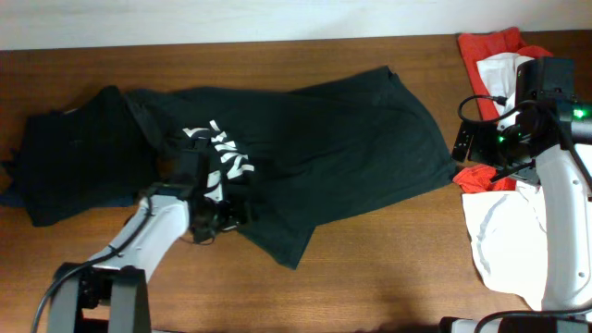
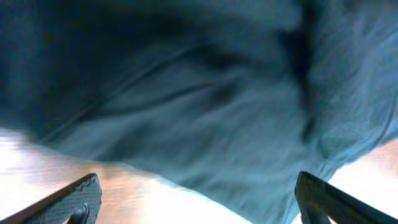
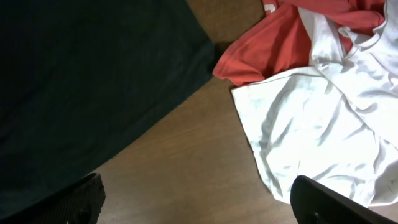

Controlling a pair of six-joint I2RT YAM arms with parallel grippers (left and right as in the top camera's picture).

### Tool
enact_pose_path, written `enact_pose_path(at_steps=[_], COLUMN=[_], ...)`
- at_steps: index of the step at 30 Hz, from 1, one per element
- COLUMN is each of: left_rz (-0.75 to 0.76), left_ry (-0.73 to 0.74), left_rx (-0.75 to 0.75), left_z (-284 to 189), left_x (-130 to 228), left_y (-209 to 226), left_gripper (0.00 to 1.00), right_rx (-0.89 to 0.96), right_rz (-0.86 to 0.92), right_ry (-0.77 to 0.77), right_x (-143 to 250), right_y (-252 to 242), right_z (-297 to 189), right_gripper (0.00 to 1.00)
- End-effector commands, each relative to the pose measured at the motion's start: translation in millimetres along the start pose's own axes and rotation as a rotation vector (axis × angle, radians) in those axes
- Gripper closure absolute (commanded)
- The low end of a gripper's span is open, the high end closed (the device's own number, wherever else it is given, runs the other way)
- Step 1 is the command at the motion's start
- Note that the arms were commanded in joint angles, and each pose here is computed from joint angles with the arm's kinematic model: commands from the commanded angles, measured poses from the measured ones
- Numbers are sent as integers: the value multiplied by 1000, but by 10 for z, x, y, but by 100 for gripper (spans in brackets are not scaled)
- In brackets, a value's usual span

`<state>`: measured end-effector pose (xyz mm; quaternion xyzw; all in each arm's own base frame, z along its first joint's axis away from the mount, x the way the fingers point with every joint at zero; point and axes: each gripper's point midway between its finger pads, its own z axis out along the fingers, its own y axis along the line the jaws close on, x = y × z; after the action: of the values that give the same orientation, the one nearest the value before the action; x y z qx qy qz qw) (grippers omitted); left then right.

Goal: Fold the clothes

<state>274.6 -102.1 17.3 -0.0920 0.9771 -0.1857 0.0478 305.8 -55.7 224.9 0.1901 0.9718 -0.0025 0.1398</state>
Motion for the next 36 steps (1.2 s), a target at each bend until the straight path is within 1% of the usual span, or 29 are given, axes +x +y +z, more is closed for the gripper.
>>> enact_pose_path(at_steps=[1,3,4,7,9,12,16,17,18,22,23,25,27,29,30,36], left_rz=[-23,-1,4,-6,-57,-95,-94,-94,-95,-105,-108,-108,-106,-101,-93,9], left_ry=[-7,-24,-30,-17,0,-36,-58,-57,-54,-18,-9,-7,-21,-59,-79,-95], left_rx=[-39,-57,-68,-84,-99,-139,-148,-149,-151,-172,-178,-181,-190,-211,-223,-219], left_z=[104,120,123,124,121,113,151,173,191,303,330,339,336,324,310,126], left_x=[78,62,59,97,147,87,21,14,15,62,76,77,49,-32,-81,-277], left_y=[-75,-96,-91,-63,-29,38,57,61,69,134,152,160,175,208,222,100], left_gripper=[4,9,10,10,10,10,11,17,18,34,50,76,89,94,99,100], right_rx=[3,4,3,4,4,4,4,4,4,4,4,4,5,5,4,5], right_rz=[11,11,11,11,11,11,11,11,11,11,11,11,11,11,11,11], right_ry=[4,3,4,5,6,7,7,7,7,8,7,7,8,8,7,11], right_x=[1,1,2,6,8,8,10,10,10,12,11,10,11,11,11,12], right_y=[-14,-14,-14,-16,-16,-16,-16,-16,-16,-16,-17,-16,-17,-17,-17,-17], right_z=[-1,-2,-1,-2,-2,-1,-2,-1,-2,-3,-2,-1,-1,-1,-2,8], right_gripper=[1,1,1,1,1,1,1,1,1,1,1,1,1,1,1,1])
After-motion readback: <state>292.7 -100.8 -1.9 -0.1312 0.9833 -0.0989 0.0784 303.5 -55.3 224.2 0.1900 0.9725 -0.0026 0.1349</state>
